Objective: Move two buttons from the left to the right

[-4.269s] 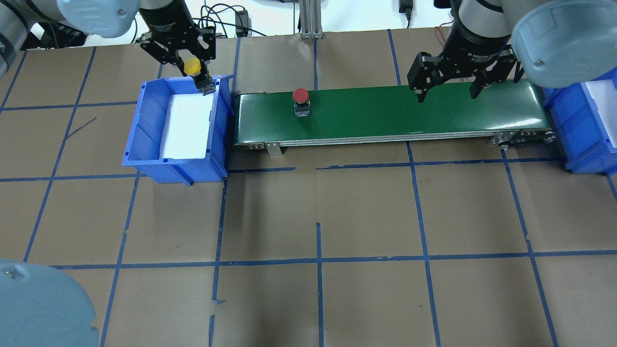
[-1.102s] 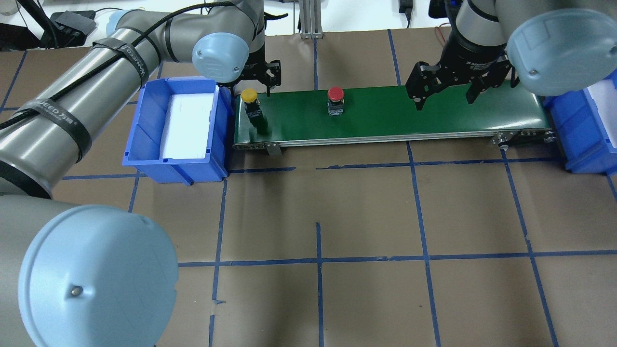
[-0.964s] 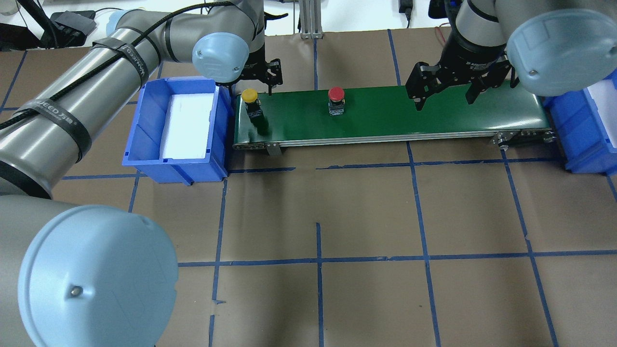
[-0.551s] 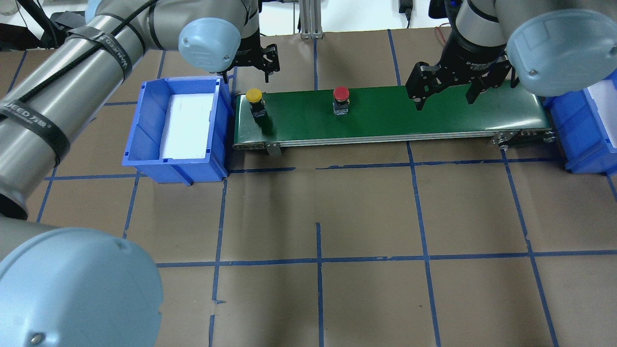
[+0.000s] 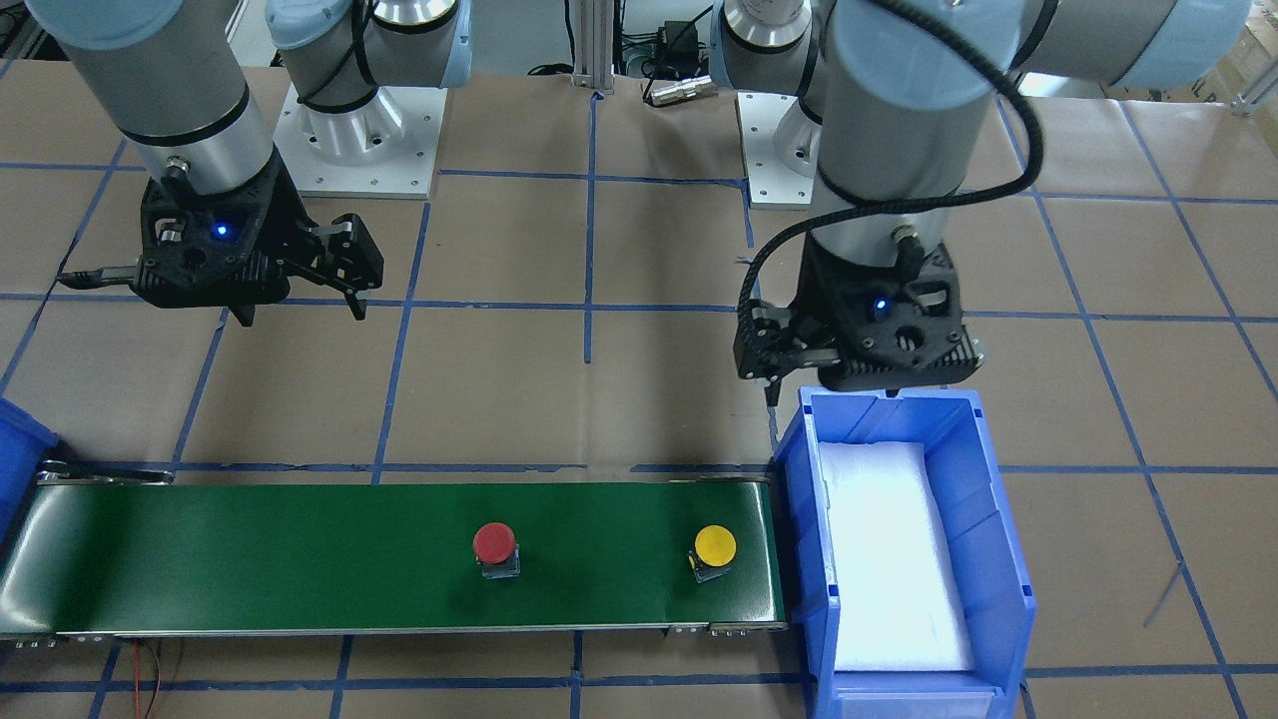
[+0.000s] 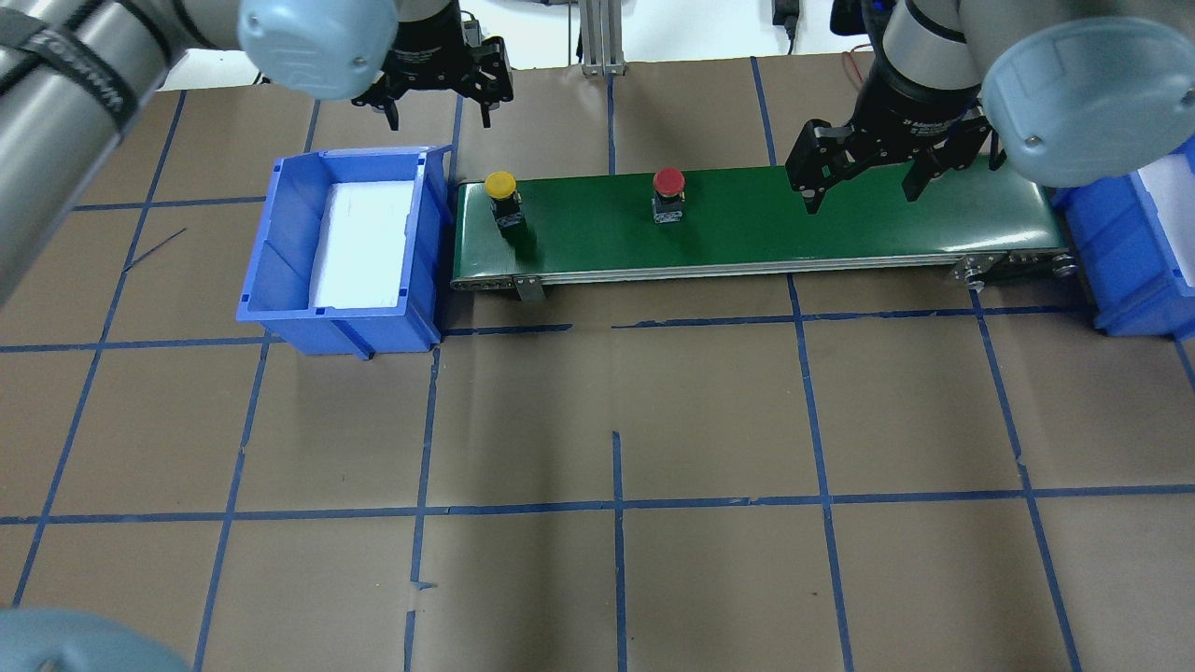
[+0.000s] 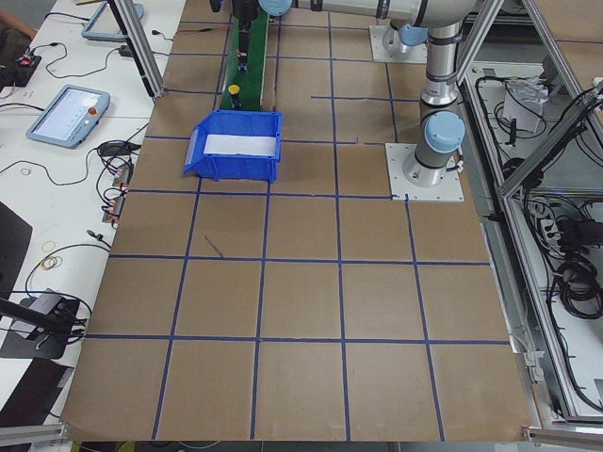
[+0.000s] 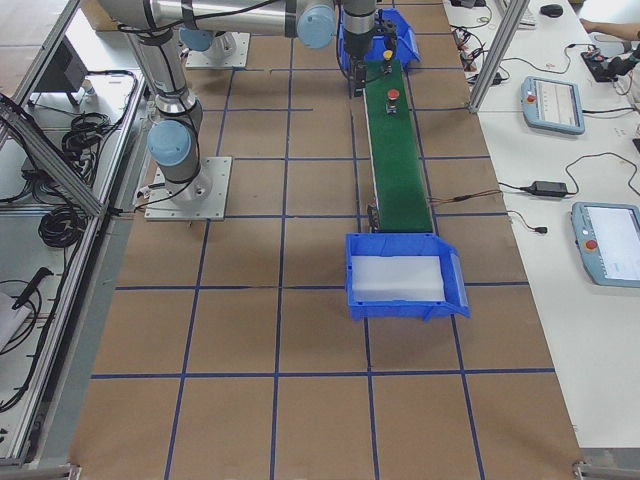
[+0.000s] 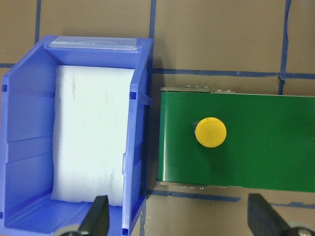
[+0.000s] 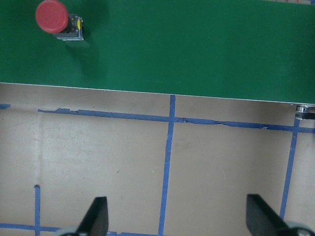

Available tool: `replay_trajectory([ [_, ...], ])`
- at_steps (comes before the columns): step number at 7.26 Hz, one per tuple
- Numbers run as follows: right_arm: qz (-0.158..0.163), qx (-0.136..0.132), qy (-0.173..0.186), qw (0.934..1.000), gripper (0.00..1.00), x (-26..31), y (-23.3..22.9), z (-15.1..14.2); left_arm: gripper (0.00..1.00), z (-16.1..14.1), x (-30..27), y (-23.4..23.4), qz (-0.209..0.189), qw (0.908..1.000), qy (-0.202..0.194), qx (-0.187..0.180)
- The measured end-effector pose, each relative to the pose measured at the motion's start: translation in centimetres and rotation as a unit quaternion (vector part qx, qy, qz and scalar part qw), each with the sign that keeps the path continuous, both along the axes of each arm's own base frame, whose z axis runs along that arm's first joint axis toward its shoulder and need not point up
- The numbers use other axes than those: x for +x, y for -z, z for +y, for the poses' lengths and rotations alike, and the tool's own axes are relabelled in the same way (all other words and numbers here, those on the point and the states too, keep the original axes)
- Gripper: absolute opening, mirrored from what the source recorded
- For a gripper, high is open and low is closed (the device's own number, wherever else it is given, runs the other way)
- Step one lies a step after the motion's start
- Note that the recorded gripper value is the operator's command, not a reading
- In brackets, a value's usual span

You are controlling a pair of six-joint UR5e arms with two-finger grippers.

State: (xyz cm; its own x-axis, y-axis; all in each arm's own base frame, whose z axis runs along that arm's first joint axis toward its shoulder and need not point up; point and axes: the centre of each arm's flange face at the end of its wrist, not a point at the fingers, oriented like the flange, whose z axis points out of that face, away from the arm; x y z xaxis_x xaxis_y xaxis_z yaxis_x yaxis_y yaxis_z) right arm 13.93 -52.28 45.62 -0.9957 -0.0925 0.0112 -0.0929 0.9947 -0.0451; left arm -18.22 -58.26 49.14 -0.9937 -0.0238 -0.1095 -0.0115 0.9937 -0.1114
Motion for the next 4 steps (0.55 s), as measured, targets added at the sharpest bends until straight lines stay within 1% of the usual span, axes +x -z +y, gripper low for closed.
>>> replay_trajectory([
  [1,0.0,0.0,0.0,1.0,1.0,0.0,0.0,0.0,1.0,2.4,3.2,-0.1,0.011,0.9996,0.018,0.017],
  [2,0.001,0.0,0.0,1.0,1.0,0.0,0.0,0.0,1.0,4.5,5.9,-0.2,0.022,0.9992,0.025,0.024],
  [3,0.001,0.0,0.0,1.0,1.0,0.0,0.0,0.0,1.0,6.0,7.4,-0.8,0.027,0.9991,0.025,0.022],
  [4,0.001,0.0,0.0,1.0,1.0,0.0,0.0,0.0,1.0,6.8,7.9,-1.2,0.029,0.999,0.025,0.021],
])
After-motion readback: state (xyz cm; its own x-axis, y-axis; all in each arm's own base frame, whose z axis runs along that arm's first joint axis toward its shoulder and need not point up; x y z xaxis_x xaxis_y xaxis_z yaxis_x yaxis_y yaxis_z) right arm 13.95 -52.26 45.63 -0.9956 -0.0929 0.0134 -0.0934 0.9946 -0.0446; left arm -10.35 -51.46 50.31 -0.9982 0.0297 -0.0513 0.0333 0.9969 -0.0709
